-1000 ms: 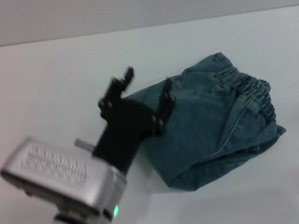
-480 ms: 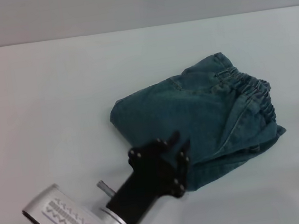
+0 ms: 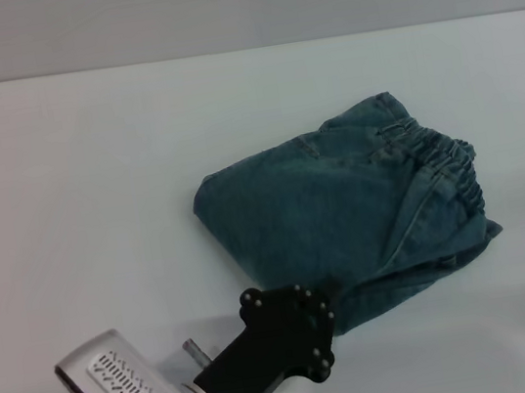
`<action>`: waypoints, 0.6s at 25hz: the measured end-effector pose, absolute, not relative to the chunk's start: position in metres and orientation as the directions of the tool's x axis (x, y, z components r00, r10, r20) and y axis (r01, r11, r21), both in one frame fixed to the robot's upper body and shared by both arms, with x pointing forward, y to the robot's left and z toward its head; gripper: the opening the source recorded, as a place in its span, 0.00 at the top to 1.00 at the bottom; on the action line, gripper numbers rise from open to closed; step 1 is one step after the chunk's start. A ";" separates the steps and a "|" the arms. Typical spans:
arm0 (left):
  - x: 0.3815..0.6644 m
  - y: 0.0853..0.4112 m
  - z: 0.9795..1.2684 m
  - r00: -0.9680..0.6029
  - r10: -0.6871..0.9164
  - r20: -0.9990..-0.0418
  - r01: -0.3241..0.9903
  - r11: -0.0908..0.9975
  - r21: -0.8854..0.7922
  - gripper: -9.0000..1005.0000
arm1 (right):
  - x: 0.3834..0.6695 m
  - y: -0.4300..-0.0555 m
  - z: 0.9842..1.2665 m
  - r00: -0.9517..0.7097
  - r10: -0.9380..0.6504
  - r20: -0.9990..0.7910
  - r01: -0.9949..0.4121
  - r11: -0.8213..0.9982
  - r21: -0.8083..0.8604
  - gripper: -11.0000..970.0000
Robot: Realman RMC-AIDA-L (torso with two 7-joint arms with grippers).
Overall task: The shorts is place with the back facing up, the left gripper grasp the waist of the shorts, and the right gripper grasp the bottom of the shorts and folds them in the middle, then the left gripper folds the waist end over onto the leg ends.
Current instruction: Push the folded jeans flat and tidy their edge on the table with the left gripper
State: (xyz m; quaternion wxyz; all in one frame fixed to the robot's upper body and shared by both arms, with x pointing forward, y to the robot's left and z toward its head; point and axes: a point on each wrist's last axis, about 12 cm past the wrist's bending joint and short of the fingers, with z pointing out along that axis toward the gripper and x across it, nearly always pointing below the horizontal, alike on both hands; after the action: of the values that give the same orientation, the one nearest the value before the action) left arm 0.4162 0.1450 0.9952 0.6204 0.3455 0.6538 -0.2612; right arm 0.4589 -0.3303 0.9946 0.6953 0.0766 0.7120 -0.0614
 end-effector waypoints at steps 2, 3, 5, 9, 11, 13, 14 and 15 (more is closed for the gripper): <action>0.423 0.148 0.991 -0.030 0.135 -0.990 0.777 0.627 0.062 0.99 | 0.459 -0.329 0.995 -0.020 0.027 -0.999 0.191 0.981 0.022 0.87; 0.424 0.149 0.991 -0.030 0.139 -0.990 0.775 0.629 0.065 0.99 | 0.459 -0.329 0.995 -0.020 0.028 -0.999 0.189 0.982 0.023 0.87; 0.428 0.152 0.990 -0.028 0.149 -0.988 0.768 0.636 0.074 0.98 | 0.459 -0.328 0.995 -0.017 0.030 -0.999 0.186 0.982 0.027 0.87; 0.442 0.160 0.990 -0.028 0.171 -0.985 0.743 0.662 0.094 0.97 | 0.460 -0.325 0.997 -0.007 0.041 -0.999 0.183 0.982 0.039 0.87; 0.454 0.167 0.989 -0.049 0.191 -0.980 0.724 0.683 0.097 0.97 | 0.459 -0.323 0.997 -0.005 0.044 -0.999 0.178 0.983 0.043 0.86; 0.458 0.169 0.988 -0.056 0.196 -0.979 0.721 0.687 0.096 0.96 | 0.457 -0.322 0.997 -0.002 0.049 -0.999 0.177 0.983 0.048 0.86; 0.463 0.171 0.988 -0.067 0.200 -0.978 0.719 0.689 0.091 0.96 | 0.456 -0.322 0.997 0.000 0.053 -0.999 0.179 0.982 0.052 0.86; 0.466 0.173 0.988 -0.076 0.199 -0.977 0.719 0.690 0.085 0.96 | 0.455 -0.322 0.998 0.005 0.057 -0.998 0.181 0.982 0.057 0.86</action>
State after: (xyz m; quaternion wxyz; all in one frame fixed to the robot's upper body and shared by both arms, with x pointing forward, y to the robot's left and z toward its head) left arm 0.4656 0.1729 0.9876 0.5954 0.3276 0.7004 -0.2180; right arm 0.4547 -0.3217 0.9977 0.7039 0.0845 0.7038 -0.0439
